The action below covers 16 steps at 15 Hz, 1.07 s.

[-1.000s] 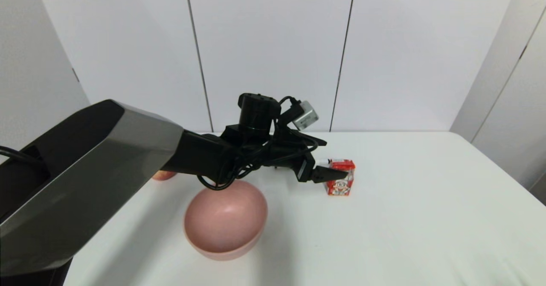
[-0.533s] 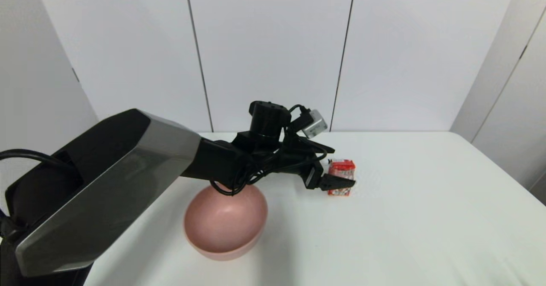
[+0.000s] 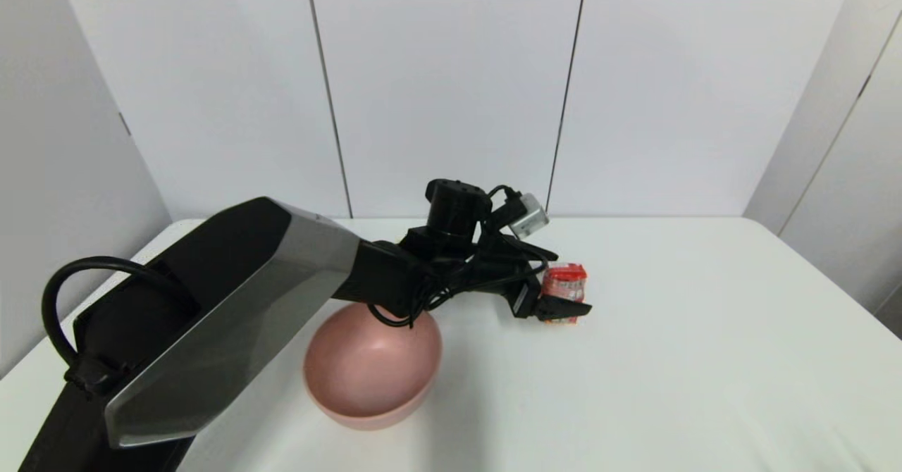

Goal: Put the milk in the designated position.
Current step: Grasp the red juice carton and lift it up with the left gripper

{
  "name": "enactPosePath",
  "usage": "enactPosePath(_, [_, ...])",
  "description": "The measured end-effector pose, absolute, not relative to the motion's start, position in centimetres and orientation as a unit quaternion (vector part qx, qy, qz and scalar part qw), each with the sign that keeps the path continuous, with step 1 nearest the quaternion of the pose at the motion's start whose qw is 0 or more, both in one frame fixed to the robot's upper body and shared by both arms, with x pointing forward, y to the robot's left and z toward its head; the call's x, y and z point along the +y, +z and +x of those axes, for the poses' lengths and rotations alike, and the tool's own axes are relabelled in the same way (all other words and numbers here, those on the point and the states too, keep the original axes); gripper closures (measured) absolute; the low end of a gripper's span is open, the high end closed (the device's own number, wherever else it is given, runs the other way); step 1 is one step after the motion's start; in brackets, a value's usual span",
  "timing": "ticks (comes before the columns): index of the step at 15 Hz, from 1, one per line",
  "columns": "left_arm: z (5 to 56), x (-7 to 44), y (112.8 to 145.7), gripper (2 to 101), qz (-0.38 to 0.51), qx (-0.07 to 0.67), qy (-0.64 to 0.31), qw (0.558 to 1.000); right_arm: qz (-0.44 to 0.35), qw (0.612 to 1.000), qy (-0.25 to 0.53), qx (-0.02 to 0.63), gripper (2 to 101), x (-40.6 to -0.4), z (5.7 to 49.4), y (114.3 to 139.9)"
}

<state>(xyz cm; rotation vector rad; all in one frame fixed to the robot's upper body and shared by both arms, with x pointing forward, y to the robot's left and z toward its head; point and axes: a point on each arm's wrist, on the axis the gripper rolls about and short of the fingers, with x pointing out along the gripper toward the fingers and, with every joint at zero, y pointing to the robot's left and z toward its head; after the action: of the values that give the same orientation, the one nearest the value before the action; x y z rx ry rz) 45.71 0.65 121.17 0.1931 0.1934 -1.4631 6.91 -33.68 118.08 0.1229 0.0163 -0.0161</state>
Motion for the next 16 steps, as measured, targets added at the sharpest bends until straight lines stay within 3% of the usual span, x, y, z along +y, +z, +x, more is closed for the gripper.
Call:
enactPosePath(9, [46.7, -0.2, 119.1, 8.3, 0.087, 0.097, -0.666, 0.734, 0.062, 0.998, -0.008, 0.008, 4.3, -33.7, 6.9, 118.1])
enactPosePath(12, [46.8, -0.2, 118.9, 36.6, 0.088, 0.096, -0.666, 0.735, 0.062, 0.998, -0.008, 0.008, 4.3, -33.7, 6.9, 118.1])
enactPosePath(16, [47.1, -0.5, 119.4, 64.0, 0.088, 0.084, -0.666, 0.736, 0.062, 0.998, -0.008, 0.008, 4.3, -33.7, 6.9, 118.1])
